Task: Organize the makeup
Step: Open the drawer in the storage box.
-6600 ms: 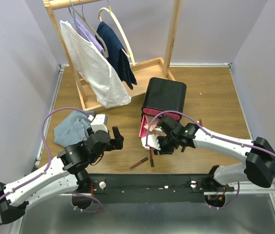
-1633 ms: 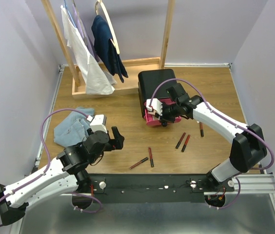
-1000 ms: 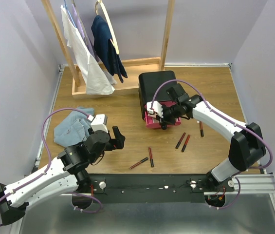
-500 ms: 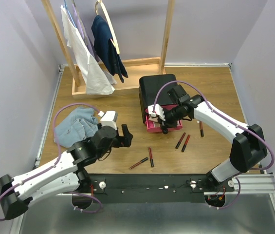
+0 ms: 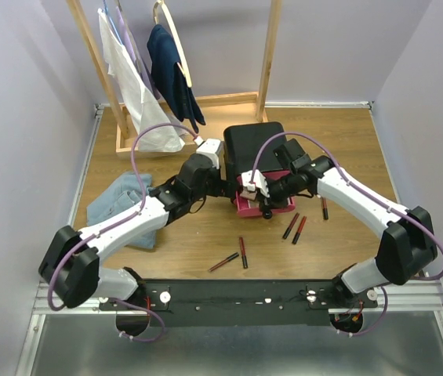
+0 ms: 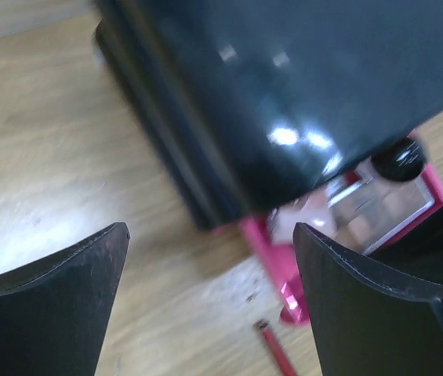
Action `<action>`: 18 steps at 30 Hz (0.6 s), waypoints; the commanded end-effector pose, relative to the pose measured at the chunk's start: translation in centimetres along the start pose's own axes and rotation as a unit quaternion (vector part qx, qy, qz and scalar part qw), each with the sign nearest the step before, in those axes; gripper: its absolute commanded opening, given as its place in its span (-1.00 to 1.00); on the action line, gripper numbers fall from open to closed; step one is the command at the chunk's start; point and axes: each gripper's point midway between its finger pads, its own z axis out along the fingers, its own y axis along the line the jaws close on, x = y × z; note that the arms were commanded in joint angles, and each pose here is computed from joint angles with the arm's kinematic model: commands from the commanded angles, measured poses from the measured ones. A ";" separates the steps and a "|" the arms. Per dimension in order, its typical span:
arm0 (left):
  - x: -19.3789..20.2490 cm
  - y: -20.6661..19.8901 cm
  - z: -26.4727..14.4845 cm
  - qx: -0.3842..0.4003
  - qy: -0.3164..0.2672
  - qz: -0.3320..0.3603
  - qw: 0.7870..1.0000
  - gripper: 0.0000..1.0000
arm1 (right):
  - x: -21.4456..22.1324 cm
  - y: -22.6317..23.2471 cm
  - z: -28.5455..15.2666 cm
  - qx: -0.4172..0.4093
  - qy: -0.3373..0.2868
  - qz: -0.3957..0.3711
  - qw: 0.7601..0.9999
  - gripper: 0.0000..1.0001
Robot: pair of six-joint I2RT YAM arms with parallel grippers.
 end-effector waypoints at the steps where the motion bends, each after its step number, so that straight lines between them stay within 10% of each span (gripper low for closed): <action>1: -2.2 -3.7 1.7 0.090 -0.011 0.023 0.996 0.86 | -2.7 1.4 -0.8 -0.012 -0.063 -0.018 0.998 -0.97; 18: 0.3 -2.6 4.9 0.059 0.029 -0.006 0.998 0.42 | -1.7 6.1 -0.9 -0.070 -0.074 -0.001 0.995 -0.99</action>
